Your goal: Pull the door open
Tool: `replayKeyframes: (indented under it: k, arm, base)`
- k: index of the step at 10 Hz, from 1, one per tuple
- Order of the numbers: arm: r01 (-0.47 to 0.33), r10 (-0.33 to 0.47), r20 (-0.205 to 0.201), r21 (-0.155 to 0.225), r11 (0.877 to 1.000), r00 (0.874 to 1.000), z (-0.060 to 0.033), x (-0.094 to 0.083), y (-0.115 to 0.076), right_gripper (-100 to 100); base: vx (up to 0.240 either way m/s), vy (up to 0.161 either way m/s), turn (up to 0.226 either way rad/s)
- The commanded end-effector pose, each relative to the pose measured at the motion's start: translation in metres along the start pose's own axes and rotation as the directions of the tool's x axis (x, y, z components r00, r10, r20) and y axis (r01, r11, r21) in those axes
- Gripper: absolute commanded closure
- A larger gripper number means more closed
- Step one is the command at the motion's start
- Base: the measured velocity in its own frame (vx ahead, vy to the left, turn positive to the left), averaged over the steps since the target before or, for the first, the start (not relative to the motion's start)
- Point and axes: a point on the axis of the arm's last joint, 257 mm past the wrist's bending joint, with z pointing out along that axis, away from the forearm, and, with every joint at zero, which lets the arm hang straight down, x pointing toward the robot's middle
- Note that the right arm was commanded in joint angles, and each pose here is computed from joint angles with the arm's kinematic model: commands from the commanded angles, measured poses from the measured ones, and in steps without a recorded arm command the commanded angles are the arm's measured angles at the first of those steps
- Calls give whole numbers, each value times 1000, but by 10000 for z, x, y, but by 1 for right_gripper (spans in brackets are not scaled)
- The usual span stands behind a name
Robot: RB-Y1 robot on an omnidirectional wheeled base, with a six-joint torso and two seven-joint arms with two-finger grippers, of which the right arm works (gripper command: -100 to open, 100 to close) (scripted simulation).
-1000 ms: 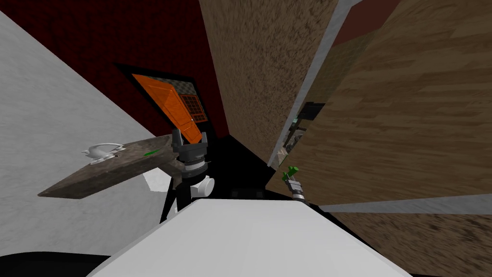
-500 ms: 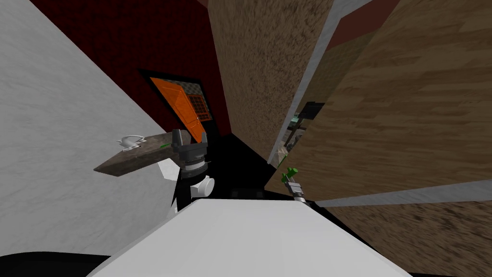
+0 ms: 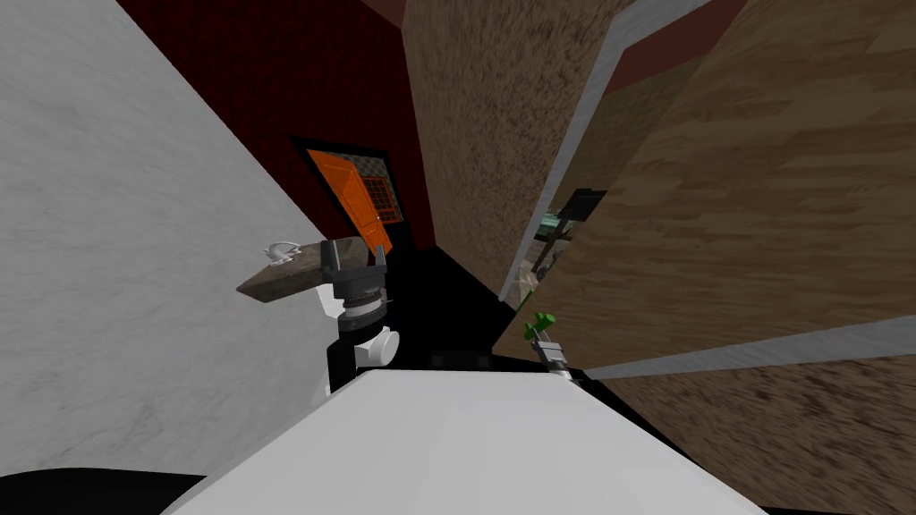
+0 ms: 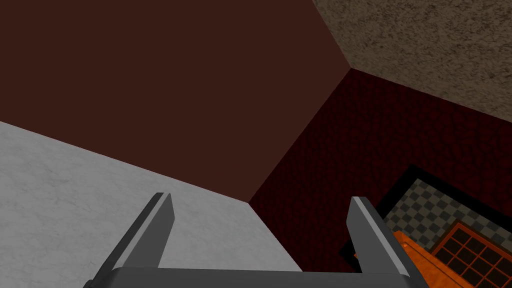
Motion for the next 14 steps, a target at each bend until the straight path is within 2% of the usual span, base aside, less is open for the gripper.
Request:
replayKeyframes:
  k: [1,6,7,14]
  arm:
    - [-4,4,6,16,1000,1000,-55,-19,-30,100]
    - [-3,3,5,56,998,1000,-141,-7,-11,100]
    - [-2,2,3,52,999,1000,-119,-8,-10,100]
    - [-3,3,5,96,995,1000,-197,-13,3,100]
  base:
    - [-210,-39,111]
    - [-209,-41,119]
    - [-87,-9,15]
    - [-179,-41,124]
